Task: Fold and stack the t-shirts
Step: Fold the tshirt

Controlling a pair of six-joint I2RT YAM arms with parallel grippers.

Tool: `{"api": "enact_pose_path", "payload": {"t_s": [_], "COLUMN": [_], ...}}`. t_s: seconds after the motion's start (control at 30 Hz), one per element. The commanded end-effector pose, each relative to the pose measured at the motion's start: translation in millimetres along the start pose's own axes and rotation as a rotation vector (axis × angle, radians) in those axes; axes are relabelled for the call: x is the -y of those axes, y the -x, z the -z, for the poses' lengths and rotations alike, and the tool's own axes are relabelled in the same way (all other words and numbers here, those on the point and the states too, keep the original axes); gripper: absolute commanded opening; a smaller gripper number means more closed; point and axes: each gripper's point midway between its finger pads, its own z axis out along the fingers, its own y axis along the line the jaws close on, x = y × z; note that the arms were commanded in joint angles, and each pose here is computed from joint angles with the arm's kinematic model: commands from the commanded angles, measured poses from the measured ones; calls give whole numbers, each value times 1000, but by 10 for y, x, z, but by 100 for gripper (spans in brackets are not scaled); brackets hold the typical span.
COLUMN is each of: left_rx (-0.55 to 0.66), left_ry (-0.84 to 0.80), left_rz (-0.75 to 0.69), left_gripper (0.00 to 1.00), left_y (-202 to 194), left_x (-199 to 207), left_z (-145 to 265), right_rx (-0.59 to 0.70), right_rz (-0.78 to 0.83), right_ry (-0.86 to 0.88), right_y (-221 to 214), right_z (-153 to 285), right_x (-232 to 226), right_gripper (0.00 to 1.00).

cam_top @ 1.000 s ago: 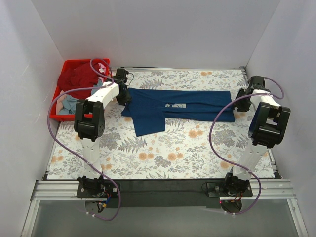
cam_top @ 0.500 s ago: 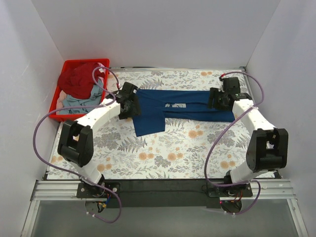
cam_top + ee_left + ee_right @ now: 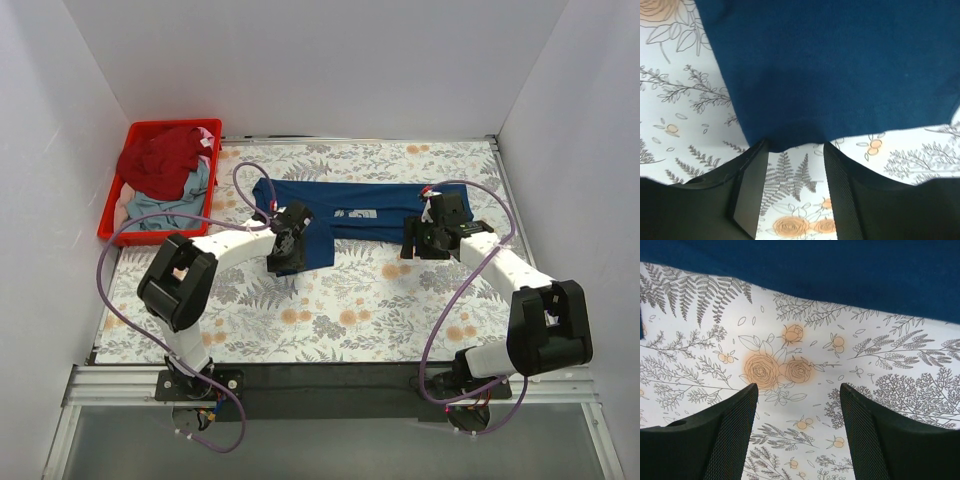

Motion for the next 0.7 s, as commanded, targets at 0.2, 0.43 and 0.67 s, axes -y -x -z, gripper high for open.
{"api": "enact_pose_path", "payload": {"t_s": [0.2, 0.43, 0.67], "left_rx": [24, 149, 336], "left_ry": [73, 79, 42], "left_rz": [2, -24, -11], "left_gripper": [24, 0, 0], "left_y": [-38, 424, 1397], "left_x": [-94, 11, 252], "left_z": [-205, -22, 206], "right_rx": [31, 41, 47], "right_rz": [4, 14, 22], "right_ry": [46, 59, 66], "right_y": [-29, 19, 90], "right_z": [-8, -10, -39], "right_x": [-91, -120, -141], "right_gripper": [73, 73, 73]}}
